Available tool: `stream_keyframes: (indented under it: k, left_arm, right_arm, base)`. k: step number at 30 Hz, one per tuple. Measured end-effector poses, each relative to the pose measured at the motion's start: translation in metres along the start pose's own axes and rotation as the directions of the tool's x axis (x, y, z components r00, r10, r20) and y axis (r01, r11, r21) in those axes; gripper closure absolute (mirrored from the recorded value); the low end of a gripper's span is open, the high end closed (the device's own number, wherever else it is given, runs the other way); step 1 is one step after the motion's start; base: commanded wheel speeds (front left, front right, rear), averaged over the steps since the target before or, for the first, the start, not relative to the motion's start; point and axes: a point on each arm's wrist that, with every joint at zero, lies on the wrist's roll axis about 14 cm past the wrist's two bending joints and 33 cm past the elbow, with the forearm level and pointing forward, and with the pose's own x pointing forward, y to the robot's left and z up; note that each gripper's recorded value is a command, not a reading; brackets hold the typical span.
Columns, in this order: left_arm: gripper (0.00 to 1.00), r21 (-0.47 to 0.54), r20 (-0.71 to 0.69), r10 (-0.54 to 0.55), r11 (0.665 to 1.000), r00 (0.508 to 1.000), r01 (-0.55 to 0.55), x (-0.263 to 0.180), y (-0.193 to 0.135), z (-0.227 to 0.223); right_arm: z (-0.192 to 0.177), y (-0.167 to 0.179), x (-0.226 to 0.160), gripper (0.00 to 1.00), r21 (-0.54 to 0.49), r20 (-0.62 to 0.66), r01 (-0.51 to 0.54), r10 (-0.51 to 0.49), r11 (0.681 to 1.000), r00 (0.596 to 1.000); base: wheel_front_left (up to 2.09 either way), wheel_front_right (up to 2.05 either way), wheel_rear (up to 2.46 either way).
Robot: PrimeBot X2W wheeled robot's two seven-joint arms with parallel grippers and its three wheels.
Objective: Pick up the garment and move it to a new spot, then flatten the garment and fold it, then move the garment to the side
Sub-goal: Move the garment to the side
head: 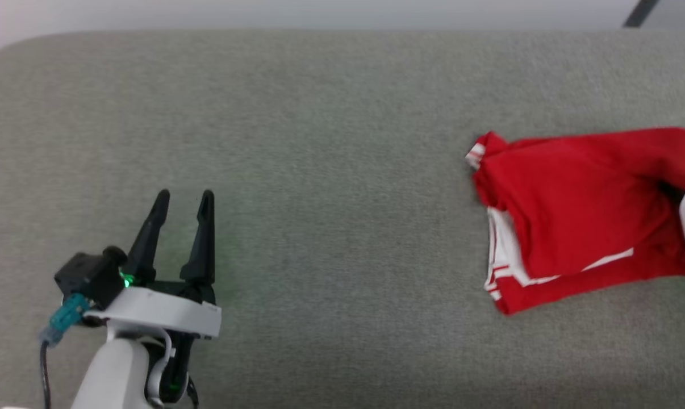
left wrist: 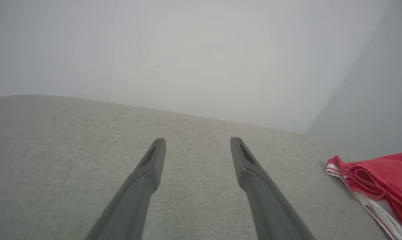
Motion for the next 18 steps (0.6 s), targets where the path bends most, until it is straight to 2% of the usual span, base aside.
stream_keyframes:
  k: [10,18]
  left_arm:
    - [0.0,-0.011,-0.052,-0.114,0.993,0.992,0.113,0.042,-0.03,-0.034]
    - [0.0,-0.026,-0.096,-0.191,0.982,0.977,0.189,0.066,-0.051,-0.065]
  right_arm:
    - [-0.024,-0.068,-0.004,1.0,0.023,-0.022,0.149,-0.148,0.989,0.989]
    - [-0.04,-0.122,-0.013,1.0,0.001,-0.035,0.278,-0.277,0.961,0.96]
  base:
    - [0.0,0.0,0.0]
    - [0.0,0.0,0.0]
